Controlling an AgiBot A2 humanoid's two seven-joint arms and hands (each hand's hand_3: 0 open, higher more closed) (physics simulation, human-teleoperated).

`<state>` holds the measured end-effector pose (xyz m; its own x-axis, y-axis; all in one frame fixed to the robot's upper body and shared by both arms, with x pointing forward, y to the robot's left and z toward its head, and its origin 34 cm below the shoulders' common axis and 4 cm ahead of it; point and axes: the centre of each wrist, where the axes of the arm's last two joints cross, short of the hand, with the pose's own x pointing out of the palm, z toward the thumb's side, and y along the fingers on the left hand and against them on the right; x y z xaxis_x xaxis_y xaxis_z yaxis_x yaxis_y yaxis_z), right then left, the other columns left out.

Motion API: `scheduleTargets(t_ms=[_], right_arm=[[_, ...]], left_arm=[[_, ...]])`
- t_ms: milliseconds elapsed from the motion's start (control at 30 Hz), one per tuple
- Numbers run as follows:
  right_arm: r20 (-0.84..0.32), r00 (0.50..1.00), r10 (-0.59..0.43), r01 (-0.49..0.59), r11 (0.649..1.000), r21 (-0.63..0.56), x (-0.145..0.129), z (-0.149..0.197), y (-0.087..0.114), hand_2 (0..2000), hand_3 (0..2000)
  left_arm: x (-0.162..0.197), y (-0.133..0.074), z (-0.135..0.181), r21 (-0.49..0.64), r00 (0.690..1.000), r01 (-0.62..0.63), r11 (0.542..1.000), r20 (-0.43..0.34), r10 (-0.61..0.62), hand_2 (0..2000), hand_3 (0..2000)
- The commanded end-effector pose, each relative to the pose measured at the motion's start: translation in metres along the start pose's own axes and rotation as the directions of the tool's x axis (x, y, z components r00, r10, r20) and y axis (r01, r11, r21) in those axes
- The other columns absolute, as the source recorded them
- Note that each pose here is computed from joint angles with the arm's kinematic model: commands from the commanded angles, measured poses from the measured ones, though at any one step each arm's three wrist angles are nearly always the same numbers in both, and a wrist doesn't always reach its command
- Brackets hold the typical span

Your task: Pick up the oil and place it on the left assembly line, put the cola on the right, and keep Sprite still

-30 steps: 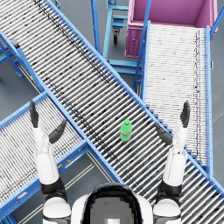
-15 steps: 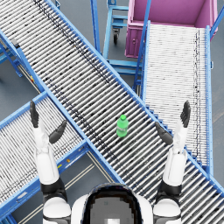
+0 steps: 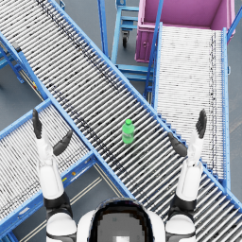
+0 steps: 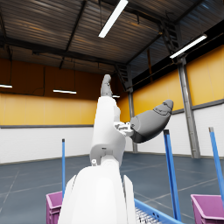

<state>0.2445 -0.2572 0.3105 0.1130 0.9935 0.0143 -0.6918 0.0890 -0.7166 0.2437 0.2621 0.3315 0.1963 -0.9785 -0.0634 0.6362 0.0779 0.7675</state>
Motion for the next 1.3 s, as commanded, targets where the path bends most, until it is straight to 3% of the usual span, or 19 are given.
scheduleTargets(t_ms=[33, 433, 733, 1000, 1167, 1200, 1300], right_arm=[[0.000, 1.000, 0.005, -0.005, 1.000, -0.006, 0.001, 0.001, -0.003, 0, 0], [0.008, 1.000, 0.004, -0.004, 1.000, 0.020, 0.001, -0.005, 0.001, 0, 0], [0.125, 0.983, 0.136, -0.154, 0.978, 0.143, 0.020, -0.023, 0.014, 0, 0], [0.262, 0.933, 0.248, -0.315, 0.913, 0.260, 0.038, -0.041, 0.031, 0, 0], [0.352, 0.888, 0.295, -0.412, 0.851, 0.326, 0.049, -0.053, 0.045, 0, 0], [0.386, 0.870, 0.308, -0.447, 0.824, 0.349, 0.053, -0.057, 0.051, 0, 0], [0.406, 0.859, 0.314, -0.466, 0.808, 0.362, 0.055, -0.059, 0.055, 0, 0]], left_arm=[[-0.002, 0.001, 0.000, 0.002, 1.000, -0.008, 1.000, -0.003, 0.008, 0, 0], [0.001, -0.005, -0.005, -0.025, 1.000, 0.000, 1.000, 0.009, 0.000, 0, 0], [0.024, -0.021, -0.024, -0.165, 0.984, 0.104, 0.981, 0.158, -0.078, 0, 0], [0.047, -0.045, -0.043, -0.315, 0.942, 0.223, 0.923, 0.314, -0.120, 0, 0], [0.060, -0.063, -0.055, -0.408, 0.906, 0.298, 0.863, 0.406, -0.121, 0, 0], [0.065, -0.070, -0.059, -0.442, 0.891, 0.326, 0.836, 0.438, -0.116, 0, 0], [0.067, -0.074, -0.061, -0.460, 0.883, 0.342, 0.819, 0.455, -0.112, 0, 0]])
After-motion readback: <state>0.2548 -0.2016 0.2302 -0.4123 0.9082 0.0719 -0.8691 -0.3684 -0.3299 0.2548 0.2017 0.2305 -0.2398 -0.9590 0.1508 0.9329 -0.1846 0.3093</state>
